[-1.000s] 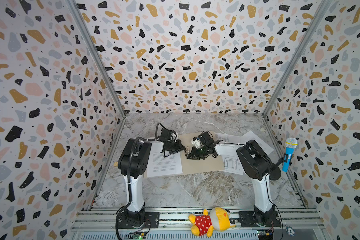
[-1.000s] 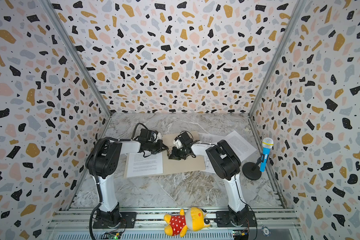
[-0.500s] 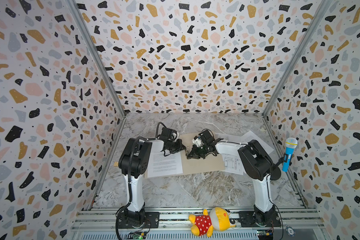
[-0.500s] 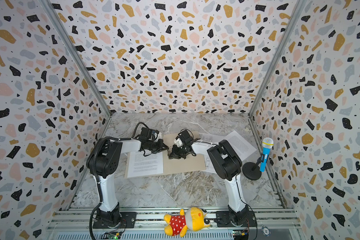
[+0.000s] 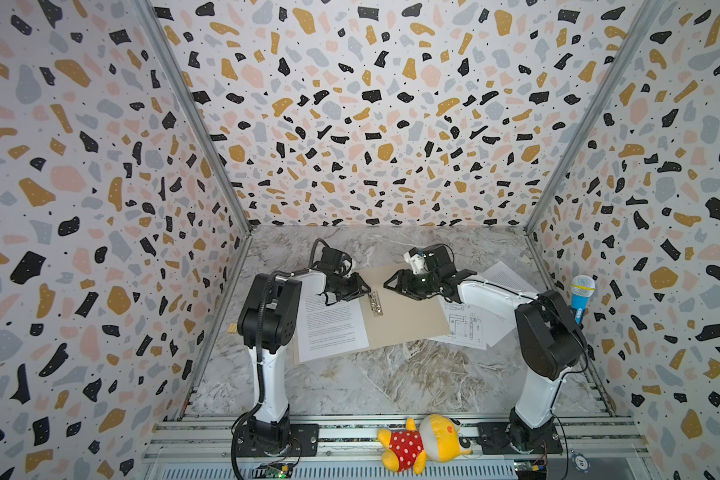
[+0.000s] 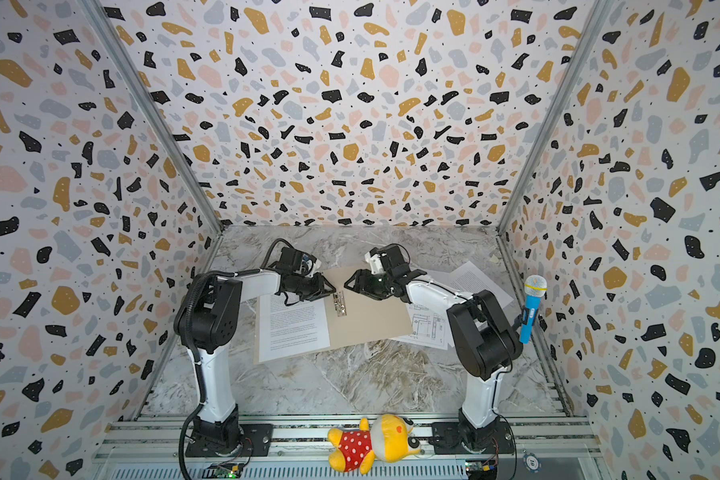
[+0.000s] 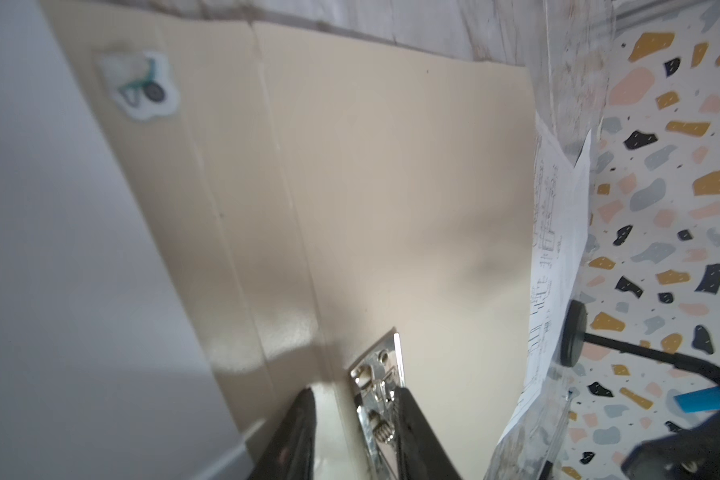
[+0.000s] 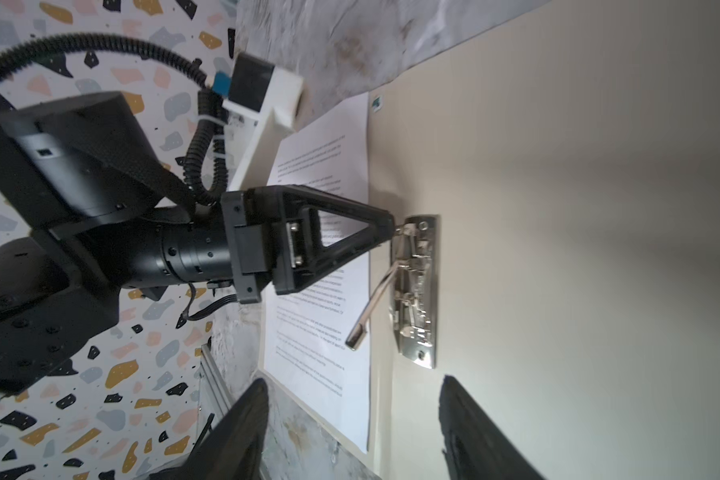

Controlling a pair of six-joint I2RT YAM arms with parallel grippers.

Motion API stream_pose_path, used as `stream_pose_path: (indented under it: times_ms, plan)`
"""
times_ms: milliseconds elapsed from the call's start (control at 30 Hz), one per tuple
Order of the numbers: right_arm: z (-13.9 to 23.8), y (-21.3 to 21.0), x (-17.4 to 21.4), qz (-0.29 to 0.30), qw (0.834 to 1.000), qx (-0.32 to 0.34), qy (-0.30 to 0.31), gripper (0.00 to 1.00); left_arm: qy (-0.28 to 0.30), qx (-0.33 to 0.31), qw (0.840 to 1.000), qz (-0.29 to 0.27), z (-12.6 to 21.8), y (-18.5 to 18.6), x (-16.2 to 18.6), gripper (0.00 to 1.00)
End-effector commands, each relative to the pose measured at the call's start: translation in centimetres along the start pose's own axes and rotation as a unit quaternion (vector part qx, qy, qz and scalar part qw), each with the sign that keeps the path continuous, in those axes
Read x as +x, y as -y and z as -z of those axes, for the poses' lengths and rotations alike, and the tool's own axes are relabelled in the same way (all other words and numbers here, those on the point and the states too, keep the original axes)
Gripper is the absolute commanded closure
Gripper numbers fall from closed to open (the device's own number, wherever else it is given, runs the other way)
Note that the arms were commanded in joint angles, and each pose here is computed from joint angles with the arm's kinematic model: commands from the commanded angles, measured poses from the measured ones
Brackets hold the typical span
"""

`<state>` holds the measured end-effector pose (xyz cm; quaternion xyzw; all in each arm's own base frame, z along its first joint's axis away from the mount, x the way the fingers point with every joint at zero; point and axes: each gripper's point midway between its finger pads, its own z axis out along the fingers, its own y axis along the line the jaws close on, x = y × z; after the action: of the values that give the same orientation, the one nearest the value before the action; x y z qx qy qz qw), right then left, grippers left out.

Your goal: Put the files into the folder

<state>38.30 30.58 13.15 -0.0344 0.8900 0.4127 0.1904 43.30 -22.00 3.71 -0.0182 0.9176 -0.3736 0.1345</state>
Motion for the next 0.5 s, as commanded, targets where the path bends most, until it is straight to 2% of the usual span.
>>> stream_pose_path:
  times_ms: [0, 233, 333, 467]
  plan:
    - [2.4, 5.9, 1.0, 0.012, 0.995, 0.1, -0.009, 0.31, 0.01, 0.021, 1.0, -0.005, 1.3, 2.0, -1.8, 0.53]
    - [3.3, 10.2, 4.3, -0.021, 0.992, 0.112, -0.049, 0.3, 0.029, 0.051, 0.998, 0.019, 3.9, 5.3, -2.5, 0.27]
    - [3.6, 10.7, 4.6, -0.029, 0.993, 0.106, -0.044, 0.3, 0.027, 0.057, 0.997, 0.042, 4.4, 5.5, -0.8, 0.21]
    - [5.0, 10.2, 3.1, -0.023, 0.995, 0.095, -0.011, 0.29, 0.042, 0.067, 0.994, 0.075, 4.9, 6.1, 1.8, 0.03]
